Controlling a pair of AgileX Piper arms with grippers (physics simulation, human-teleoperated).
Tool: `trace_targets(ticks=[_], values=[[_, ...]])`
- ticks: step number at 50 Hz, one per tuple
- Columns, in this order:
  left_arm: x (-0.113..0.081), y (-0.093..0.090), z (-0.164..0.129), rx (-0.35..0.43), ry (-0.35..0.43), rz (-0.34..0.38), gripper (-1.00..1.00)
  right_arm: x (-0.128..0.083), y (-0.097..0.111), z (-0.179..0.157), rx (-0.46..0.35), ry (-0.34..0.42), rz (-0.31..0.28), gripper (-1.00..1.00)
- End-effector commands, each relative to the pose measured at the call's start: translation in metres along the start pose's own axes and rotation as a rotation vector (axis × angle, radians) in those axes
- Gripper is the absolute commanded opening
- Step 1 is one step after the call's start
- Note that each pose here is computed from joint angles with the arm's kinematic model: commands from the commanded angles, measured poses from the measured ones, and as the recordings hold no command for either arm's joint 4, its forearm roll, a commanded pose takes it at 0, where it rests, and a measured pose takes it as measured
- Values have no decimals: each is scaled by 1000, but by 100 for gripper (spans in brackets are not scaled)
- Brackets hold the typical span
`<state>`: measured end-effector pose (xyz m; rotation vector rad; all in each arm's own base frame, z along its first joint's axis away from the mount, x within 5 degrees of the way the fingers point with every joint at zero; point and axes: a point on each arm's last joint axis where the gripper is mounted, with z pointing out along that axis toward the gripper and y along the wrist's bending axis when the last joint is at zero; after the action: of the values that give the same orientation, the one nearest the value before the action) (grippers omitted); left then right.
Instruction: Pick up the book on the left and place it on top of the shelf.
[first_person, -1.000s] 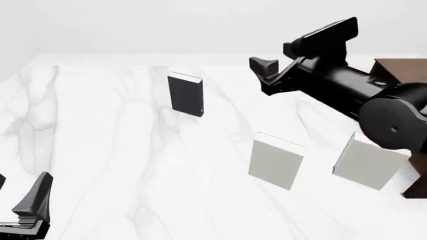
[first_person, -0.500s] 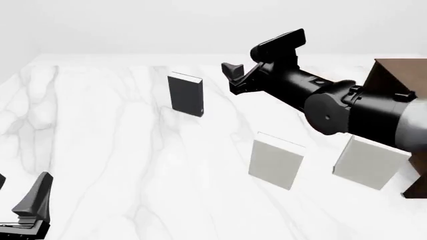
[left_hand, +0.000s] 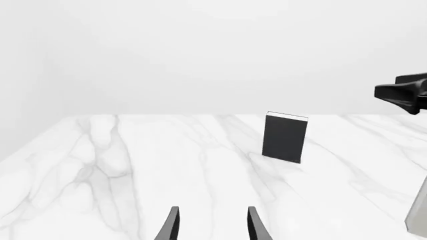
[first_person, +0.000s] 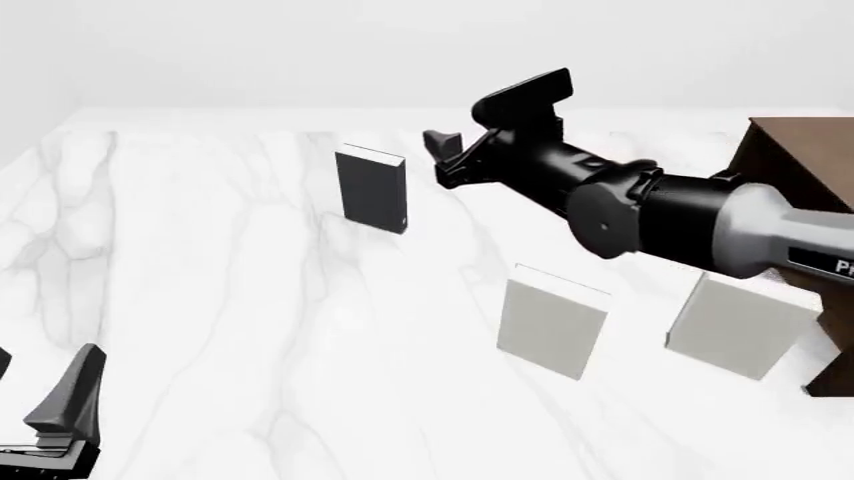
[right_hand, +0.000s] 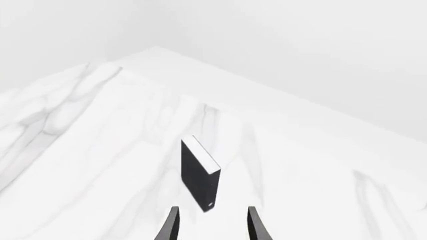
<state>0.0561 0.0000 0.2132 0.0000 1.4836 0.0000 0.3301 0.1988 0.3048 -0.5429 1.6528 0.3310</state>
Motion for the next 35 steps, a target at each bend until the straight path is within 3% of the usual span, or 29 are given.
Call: trace_targets(ticks=[1, 35], values=[[0, 0, 0, 0, 0, 0, 100, 10, -2, 20, 6, 12, 14, 100], [0, 0, 0, 0, 0, 0, 100, 30, -8, 62, 23, 30, 23, 100]])
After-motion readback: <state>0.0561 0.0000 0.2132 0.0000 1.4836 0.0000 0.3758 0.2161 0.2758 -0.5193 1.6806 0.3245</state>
